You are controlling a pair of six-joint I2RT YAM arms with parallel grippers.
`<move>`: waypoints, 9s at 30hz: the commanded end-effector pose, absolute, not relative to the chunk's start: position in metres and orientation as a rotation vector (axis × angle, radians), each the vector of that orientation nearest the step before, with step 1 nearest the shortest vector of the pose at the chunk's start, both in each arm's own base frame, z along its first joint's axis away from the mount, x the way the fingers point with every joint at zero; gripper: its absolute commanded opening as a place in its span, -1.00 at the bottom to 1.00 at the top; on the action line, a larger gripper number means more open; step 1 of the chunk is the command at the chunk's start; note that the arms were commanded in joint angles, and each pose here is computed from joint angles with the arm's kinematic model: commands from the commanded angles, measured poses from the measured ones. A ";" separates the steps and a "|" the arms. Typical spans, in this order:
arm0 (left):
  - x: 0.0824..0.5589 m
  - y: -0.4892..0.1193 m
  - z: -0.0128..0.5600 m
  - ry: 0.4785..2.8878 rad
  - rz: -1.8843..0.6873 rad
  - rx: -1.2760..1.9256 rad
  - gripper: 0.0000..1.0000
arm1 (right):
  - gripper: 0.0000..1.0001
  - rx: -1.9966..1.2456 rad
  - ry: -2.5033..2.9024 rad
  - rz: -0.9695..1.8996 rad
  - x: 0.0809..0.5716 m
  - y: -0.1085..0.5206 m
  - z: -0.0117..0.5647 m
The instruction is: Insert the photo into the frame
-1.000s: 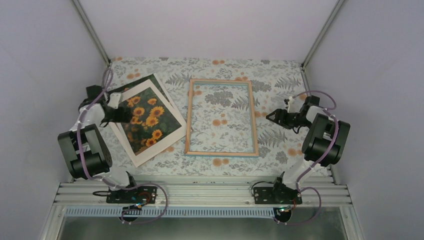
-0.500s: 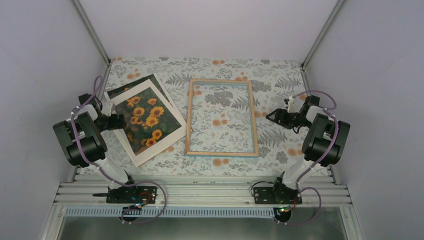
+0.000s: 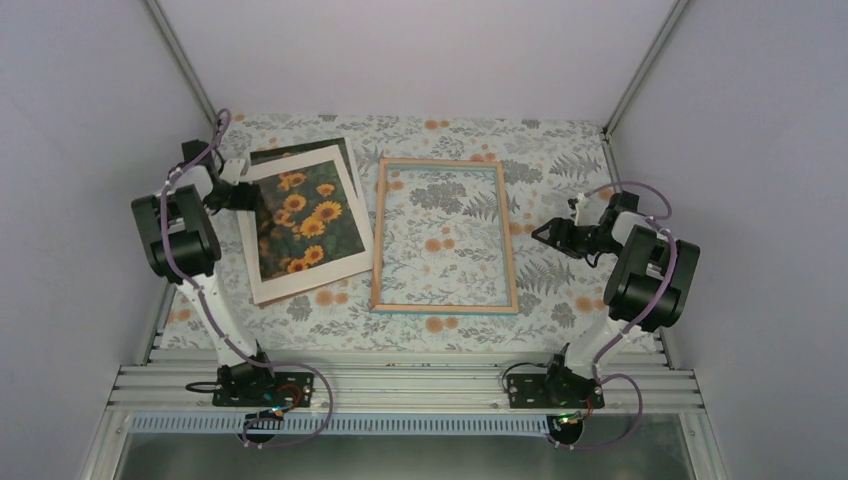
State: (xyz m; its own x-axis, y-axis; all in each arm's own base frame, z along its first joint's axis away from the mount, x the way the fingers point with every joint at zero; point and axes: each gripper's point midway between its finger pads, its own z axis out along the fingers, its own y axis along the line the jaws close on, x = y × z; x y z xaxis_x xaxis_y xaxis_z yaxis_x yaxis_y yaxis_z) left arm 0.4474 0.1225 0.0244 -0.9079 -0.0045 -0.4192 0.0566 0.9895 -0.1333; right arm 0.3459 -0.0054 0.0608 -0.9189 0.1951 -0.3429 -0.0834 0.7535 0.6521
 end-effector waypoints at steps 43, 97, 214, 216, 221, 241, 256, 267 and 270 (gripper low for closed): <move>0.420 -0.208 0.030 2.463 0.042 1.028 0.92 | 0.49 0.067 2.530 0.926 0.348 -0.006 0.066; 0.397 -0.228 0.015 2.575 -0.547 0.849 0.01 | 0.16 0.153 2.593 1.253 0.349 0.055 0.021; 0.441 0.081 0.023 2.553 -0.452 0.029 0.65 | -0.22 -0.149 2.161 1.558 0.477 0.481 0.153; 0.440 0.077 0.024 2.554 -0.461 0.038 0.65 | -0.23 -0.153 2.153 1.565 0.476 0.481 0.157; 0.437 0.063 0.033 2.536 -0.478 0.097 0.65 | -0.27 -0.145 2.166 1.583 0.473 0.476 0.160; 0.430 -0.012 0.048 2.513 -0.526 0.357 0.66 | -0.27 -0.048 2.296 1.445 0.472 0.368 0.136; 0.440 0.006 0.070 2.478 -0.387 0.307 0.73 | 0.51 -0.120 2.635 1.261 0.403 0.444 0.086; 0.443 0.010 0.081 2.465 -0.357 0.286 0.75 | 0.62 -0.028 2.792 1.110 0.389 0.442 0.030; 0.443 0.014 0.081 2.467 -0.338 0.280 0.77 | 0.62 0.009 2.820 1.015 0.388 0.421 0.022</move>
